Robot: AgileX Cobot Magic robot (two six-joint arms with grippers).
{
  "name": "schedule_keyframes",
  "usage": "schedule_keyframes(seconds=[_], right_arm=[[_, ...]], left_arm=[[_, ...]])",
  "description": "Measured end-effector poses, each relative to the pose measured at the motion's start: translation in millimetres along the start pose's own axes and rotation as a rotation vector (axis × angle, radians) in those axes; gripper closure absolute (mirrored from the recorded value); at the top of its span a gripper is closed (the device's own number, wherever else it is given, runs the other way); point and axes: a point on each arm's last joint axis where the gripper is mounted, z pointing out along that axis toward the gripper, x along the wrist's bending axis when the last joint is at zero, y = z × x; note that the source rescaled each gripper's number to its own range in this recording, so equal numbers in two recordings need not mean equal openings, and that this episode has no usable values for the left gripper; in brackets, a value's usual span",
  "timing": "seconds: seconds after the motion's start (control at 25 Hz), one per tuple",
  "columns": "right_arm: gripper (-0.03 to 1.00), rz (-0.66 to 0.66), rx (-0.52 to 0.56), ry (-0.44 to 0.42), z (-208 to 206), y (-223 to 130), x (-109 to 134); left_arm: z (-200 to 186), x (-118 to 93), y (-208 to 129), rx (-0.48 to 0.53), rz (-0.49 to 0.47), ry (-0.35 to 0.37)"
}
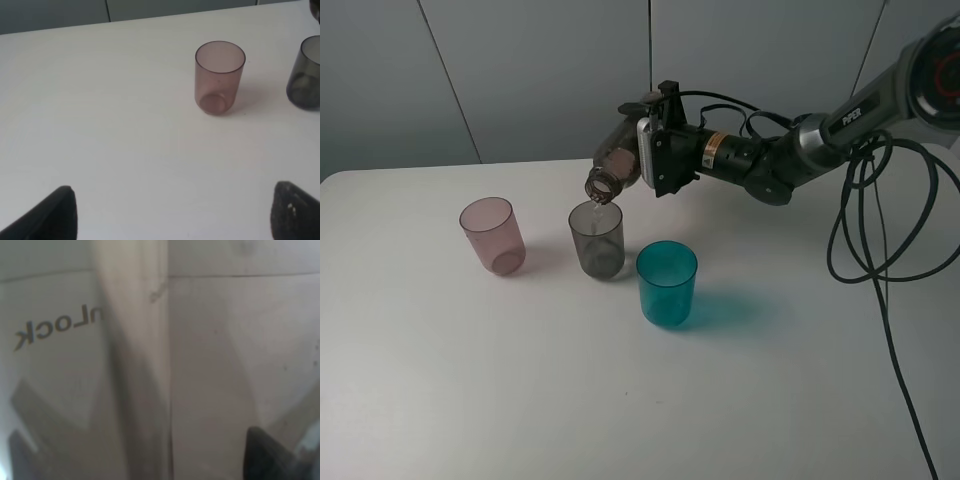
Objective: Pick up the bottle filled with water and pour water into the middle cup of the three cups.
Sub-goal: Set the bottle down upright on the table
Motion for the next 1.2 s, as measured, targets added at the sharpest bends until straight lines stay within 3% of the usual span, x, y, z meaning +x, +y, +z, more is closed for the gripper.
schedule_keyframes(seconds=[1.2], right_arm=[[0.96,-0.076,-0.010,-0.005,0.8,0.3,-1.5]], left_arm=[[0.0,0.0,0.0,0.000,0.000,0.000]])
